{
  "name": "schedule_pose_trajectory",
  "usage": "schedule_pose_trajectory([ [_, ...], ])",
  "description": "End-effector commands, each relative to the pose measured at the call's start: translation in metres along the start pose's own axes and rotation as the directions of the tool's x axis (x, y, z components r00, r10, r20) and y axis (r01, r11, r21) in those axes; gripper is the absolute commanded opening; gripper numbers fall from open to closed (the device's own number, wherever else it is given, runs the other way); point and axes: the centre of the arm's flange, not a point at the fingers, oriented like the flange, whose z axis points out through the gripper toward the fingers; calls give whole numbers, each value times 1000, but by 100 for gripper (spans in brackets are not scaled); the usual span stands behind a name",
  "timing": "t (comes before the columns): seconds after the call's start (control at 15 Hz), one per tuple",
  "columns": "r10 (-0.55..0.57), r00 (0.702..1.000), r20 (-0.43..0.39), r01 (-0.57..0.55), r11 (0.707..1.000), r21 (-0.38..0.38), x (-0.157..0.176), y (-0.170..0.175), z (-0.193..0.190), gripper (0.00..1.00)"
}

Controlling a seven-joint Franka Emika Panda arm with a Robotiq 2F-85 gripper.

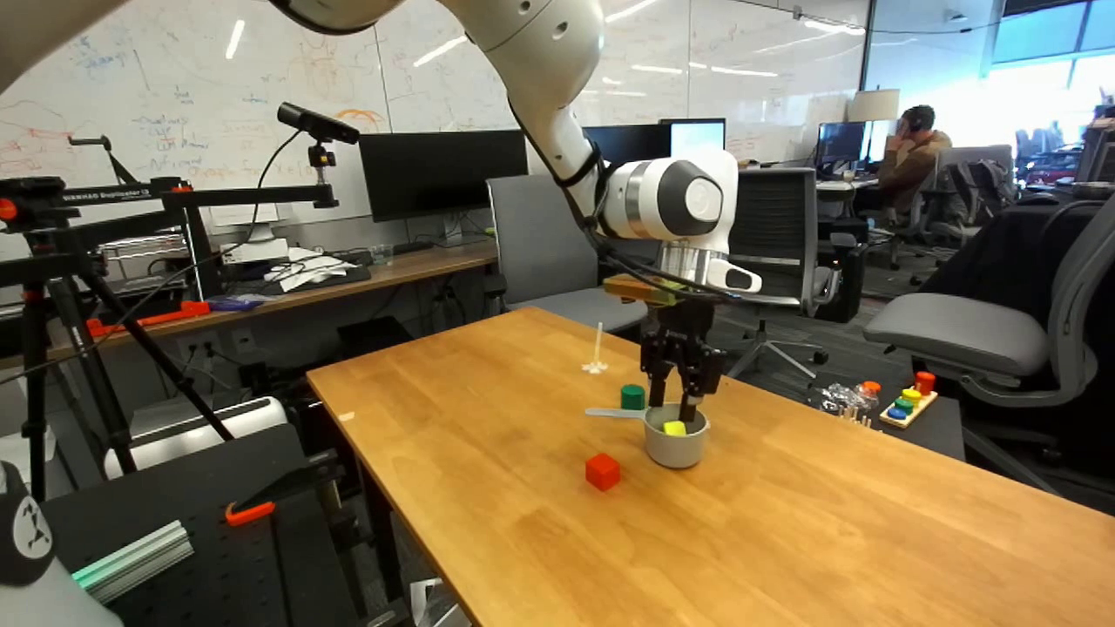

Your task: Put the blocks inside the grey measuring cup

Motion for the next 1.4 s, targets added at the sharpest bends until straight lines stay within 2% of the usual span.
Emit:
schedule_pose_trajectory([
  [0.0, -69, 997, -31, 68, 997, -34, -17, -20, -17, 98],
  [0.27, -171, 984, -50, 168, 983, -71, -21, -74, -28, 100],
  [0.4, -246, 968, -59, 240, 967, -91, -25, -104, -31, 100],
  [0.6, -419, 908, -34, 414, 905, -96, -28, -133, -30, 99],
  [0.67, -467, 884, -30, 462, 881, -105, -28, -138, -31, 100],
  [0.8, -503, 864, -31, 496, 859, -127, -19, -143, -28, 100],
  [1.33, -536, 844, -36, 521, 833, -185, 18, -155, -4, 100],
])
